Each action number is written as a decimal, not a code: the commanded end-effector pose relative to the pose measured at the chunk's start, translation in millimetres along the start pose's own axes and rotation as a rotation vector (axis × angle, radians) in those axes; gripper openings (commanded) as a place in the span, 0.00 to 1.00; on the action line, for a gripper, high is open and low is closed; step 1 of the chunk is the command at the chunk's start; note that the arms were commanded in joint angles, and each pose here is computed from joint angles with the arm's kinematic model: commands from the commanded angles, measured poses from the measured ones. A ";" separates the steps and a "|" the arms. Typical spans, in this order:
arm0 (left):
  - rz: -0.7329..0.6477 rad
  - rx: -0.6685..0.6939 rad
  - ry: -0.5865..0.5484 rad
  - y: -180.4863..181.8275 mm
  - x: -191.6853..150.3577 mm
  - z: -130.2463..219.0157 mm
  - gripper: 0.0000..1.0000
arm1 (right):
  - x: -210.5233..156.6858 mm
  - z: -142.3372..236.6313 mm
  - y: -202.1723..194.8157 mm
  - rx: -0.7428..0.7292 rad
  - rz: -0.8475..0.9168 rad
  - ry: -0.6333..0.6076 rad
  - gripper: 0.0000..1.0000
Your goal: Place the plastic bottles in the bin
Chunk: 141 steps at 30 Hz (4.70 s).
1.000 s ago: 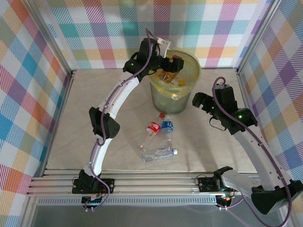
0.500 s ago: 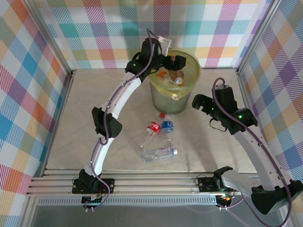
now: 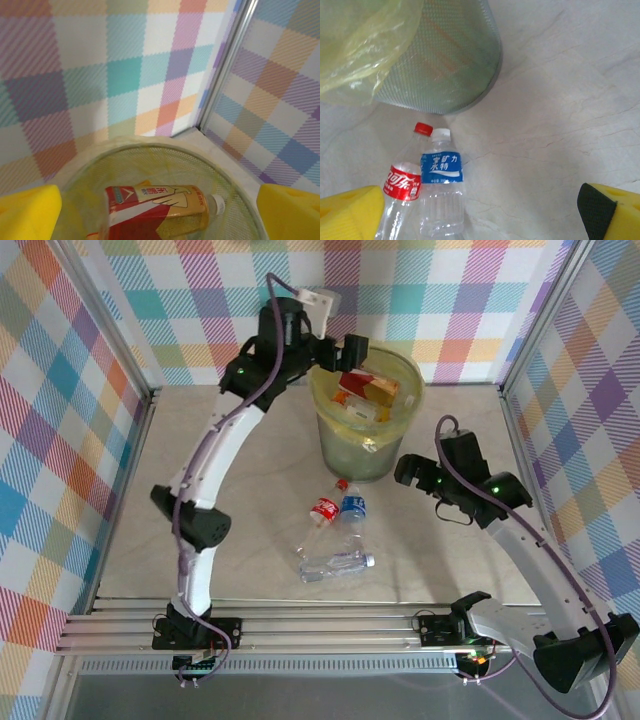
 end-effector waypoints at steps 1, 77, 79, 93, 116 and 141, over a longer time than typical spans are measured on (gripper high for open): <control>0.025 0.086 -0.011 7.3 -1.9 26.8 1.00 | -15.1 -6.6 3.5 0.004 0.049 0.049 1.00; 0.490 0.472 0.227 54.5 -305.5 152.4 1.00 | -137.8 -159.2 8.7 -0.223 0.186 0.407 0.48; 0.490 0.467 0.220 54.4 -303.7 151.2 1.00 | -133.6 -146.9 0.0 -0.257 0.187 0.387 0.44; 0.476 0.453 0.218 53.1 -299.6 149.3 1.00 | -40.2 -8.6 -13.7 -0.314 0.198 0.087 0.32; 0.460 0.255 0.253 27.2 -289.3 131.4 1.00 | 122.1 -2.5 152.5 0.181 0.927 -0.173 0.34; 0.445 0.205 0.279 19.6 -283.2 129.8 1.00 | 138.0 -69.4 136.3 0.171 1.007 -0.024 0.75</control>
Point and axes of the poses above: each hand's point on the last joint's axis, 136 mm out from that joint toward the fingers, its own z axis back along the fingers, its own y axis along the line the jaws close on, x = y × z, the point moved 3 cm from there along z, back along the fingers, and after that the axes turned 4 degrees about -z, right-handed, at the moved point
